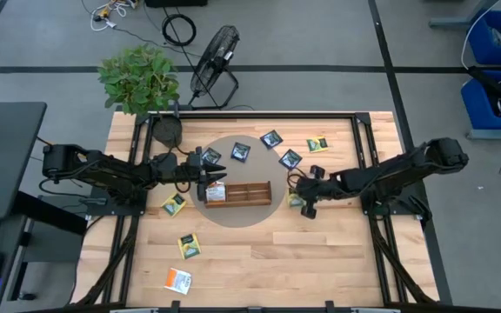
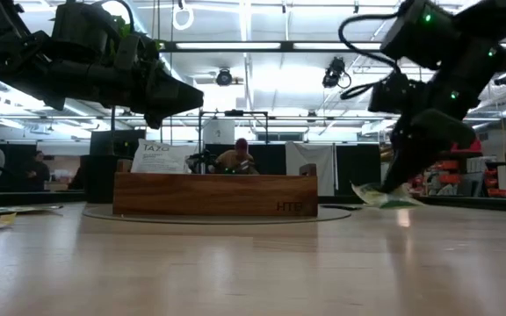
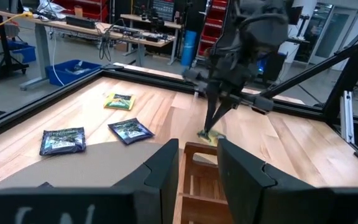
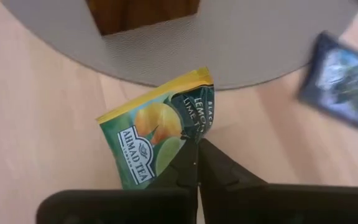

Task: Pick & Place Tea
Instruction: Put the yellow tea bag into the right compartment of the wooden organizer

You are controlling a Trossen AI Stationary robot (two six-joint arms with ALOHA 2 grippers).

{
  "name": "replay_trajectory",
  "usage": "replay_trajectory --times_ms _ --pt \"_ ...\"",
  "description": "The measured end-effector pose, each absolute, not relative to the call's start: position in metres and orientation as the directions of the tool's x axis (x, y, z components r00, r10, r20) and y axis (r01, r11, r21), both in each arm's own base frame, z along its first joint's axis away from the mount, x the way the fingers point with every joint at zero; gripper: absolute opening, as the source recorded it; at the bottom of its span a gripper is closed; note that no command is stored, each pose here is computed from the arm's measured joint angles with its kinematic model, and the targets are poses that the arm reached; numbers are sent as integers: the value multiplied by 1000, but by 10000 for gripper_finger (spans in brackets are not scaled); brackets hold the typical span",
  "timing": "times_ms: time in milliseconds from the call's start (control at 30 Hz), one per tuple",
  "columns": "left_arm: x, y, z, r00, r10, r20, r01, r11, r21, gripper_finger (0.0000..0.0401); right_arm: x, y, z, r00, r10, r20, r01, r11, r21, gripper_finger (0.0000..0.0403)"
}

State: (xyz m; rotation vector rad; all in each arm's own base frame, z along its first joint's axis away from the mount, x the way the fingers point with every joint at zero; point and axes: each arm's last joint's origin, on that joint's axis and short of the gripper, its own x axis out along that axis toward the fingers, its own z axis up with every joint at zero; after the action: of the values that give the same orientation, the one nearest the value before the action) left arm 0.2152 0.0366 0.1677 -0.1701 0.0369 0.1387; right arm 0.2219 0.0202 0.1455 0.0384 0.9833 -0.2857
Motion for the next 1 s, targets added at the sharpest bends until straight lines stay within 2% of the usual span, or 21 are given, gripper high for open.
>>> replay_trajectory --times_ms 100,267,500,733,1000 --pt "215 37 168 990 135 -42 -140 976 -164 115 229 28 157 551 -273 -789 255 955 -152 1" --pt "213 36 175 991 135 -9 -134 976 -171 115 225 40 167 498 -392 -774 281 917 -284 1" --pt "212 35 179 991 130 13 -126 976 -179 115 235 50 192 559 -596 -576 371 802 -469 0" --pt "212 35 179 991 130 16 -125 974 -190 115 251 53 211 651 -601 -464 349 779 -520 0" --pt "212 35 179 991 130 16 -125 974 -190 115 270 55 217 734 -571 -369 356 785 -506 0"
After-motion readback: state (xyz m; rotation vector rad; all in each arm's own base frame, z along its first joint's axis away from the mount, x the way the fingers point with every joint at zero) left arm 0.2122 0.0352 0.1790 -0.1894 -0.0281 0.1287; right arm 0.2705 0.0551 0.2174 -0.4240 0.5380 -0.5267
